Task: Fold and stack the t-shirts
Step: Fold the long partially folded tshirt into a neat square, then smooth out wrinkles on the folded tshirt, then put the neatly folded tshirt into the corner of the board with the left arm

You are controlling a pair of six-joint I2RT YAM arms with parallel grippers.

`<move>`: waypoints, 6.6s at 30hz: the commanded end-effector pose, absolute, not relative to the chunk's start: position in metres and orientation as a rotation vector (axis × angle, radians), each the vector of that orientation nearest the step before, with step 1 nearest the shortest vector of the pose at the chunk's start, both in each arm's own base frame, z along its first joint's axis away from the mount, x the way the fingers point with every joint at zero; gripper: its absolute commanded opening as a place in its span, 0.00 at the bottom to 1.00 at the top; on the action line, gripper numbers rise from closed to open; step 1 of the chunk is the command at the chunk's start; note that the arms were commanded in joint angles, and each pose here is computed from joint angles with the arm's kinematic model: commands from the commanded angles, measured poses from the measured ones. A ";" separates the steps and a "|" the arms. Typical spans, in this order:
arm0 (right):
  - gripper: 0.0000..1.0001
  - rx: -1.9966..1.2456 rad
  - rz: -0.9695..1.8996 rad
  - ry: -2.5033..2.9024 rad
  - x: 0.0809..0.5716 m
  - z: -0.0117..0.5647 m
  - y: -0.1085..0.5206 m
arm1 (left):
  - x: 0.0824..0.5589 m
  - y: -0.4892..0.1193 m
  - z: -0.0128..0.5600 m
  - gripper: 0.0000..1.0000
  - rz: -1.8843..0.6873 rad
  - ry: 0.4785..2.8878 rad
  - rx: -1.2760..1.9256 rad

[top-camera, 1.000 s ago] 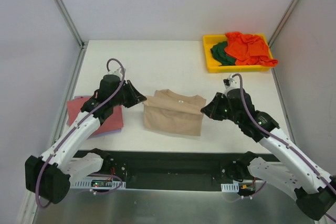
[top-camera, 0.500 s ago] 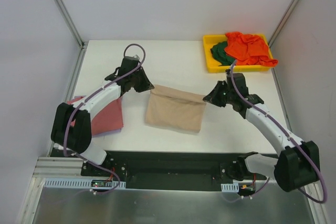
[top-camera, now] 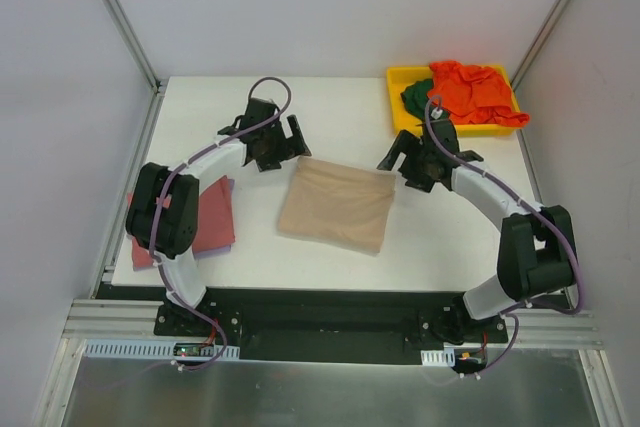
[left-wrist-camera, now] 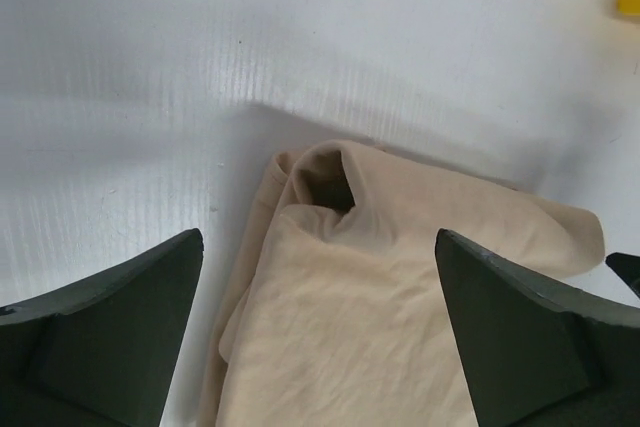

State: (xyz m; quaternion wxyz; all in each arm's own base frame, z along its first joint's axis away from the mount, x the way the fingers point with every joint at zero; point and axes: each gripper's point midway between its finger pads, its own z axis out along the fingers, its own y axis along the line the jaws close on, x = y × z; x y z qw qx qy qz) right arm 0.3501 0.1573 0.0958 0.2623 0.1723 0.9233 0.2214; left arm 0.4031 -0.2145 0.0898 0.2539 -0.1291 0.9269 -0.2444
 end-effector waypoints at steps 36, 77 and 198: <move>0.96 0.024 0.741 2.754 0.235 0.020 0.230 | 0.397 -0.261 0.050 0.99 -0.618 2.665 -0.209; 0.96 0.164 0.975 2.287 0.386 0.144 0.227 | 0.211 -0.259 0.105 0.99 -0.933 2.511 0.163; 0.96 0.416 0.507 2.310 0.238 0.100 0.060 | 0.266 0.112 0.225 0.00 0.710 2.079 -0.082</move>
